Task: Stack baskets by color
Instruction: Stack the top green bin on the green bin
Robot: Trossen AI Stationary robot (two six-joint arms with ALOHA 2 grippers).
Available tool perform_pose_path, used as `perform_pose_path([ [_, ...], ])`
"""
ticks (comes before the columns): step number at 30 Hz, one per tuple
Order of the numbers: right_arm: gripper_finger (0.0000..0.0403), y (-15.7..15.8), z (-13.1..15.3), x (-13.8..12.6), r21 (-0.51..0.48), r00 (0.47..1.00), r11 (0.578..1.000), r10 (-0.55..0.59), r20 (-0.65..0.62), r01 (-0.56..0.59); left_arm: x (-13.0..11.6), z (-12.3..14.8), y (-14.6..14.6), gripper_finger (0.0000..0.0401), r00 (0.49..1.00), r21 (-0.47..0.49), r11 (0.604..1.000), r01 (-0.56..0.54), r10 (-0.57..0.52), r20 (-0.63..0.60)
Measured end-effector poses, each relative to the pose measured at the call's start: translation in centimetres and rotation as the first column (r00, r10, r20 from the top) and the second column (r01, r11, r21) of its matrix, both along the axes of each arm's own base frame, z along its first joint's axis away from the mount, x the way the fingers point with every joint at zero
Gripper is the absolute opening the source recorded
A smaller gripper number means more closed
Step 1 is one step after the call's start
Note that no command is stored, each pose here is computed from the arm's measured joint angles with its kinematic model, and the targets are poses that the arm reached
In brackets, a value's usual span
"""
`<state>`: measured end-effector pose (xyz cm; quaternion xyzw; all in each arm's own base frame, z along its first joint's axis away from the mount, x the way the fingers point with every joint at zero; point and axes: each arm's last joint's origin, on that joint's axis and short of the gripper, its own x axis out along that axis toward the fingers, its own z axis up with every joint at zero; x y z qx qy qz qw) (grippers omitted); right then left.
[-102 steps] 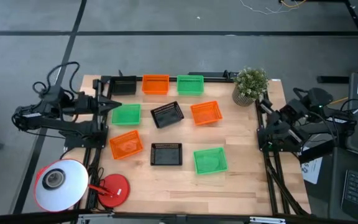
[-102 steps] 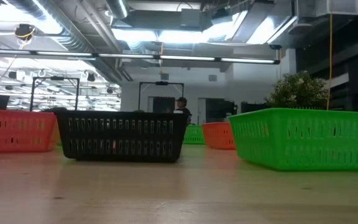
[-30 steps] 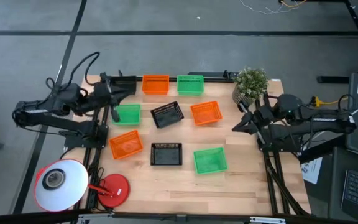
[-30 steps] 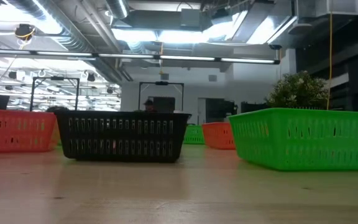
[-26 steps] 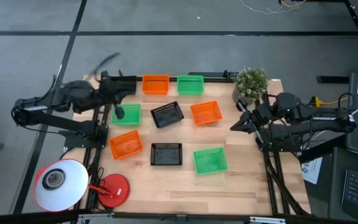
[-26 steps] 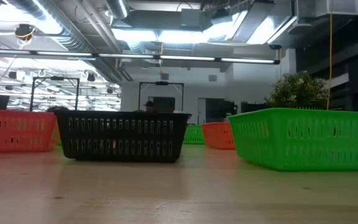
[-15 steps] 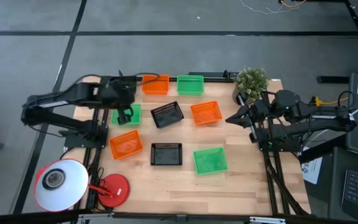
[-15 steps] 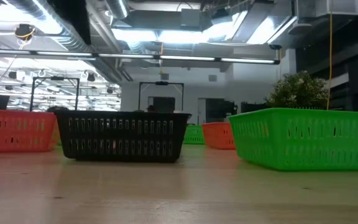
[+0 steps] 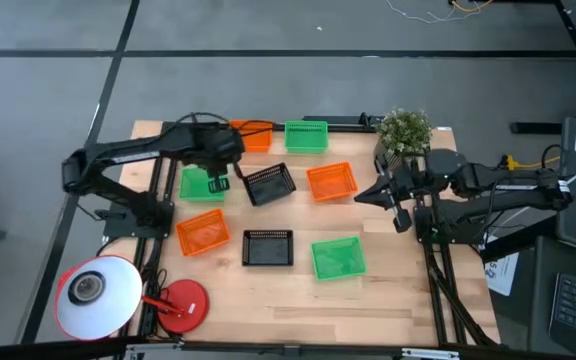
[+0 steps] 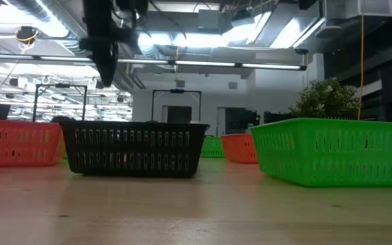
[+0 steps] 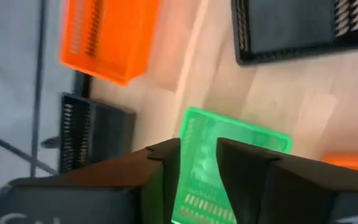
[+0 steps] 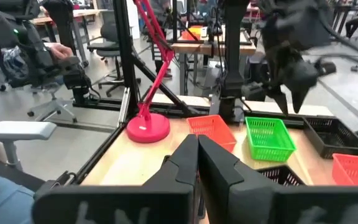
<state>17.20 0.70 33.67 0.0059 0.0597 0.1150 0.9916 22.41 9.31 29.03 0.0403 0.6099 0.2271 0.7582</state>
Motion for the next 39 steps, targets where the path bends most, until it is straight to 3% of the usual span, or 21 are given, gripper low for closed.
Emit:
perform_pose_path([
  [8,0.0014,0.0,-0.6,0.3,0.001,0.998,1.000,0.000,-0.056,0.000,0.0,-2.9,4.2,0.0111,0.992,-0.156,0.984,-0.087,0.072,-0.100],
  [13,0.0014,0.0,-0.9,0.6,0.000,0.997,1.000,0.000,-0.073,0.000,-0.9,-3.2,5.4,0.0111,0.985,-0.226,0.961,-0.159,0.137,-0.110],
  [19,0.0014,0.0,-1.5,1.5,-0.011,0.994,1.000,-0.001,-0.109,-0.001,-1.8,-2.9,5.2,0.0112,0.973,-0.243,0.946,-0.213,0.183,-0.142],
  [30,0.0014,0.0,-3.1,3.3,-0.026,0.981,1.000,0.000,-0.193,-0.005,-2.3,-2.6,4.9,0.0112,0.970,-0.248,0.944,-0.215,0.178,-0.163],
  [39,0.0014,0.0,-3.7,4.0,0.020,0.971,1.000,-0.004,-0.238,0.009,-2.1,-2.6,5.3,0.0112,0.962,-0.237,0.935,-0.265,0.242,-0.123],
])
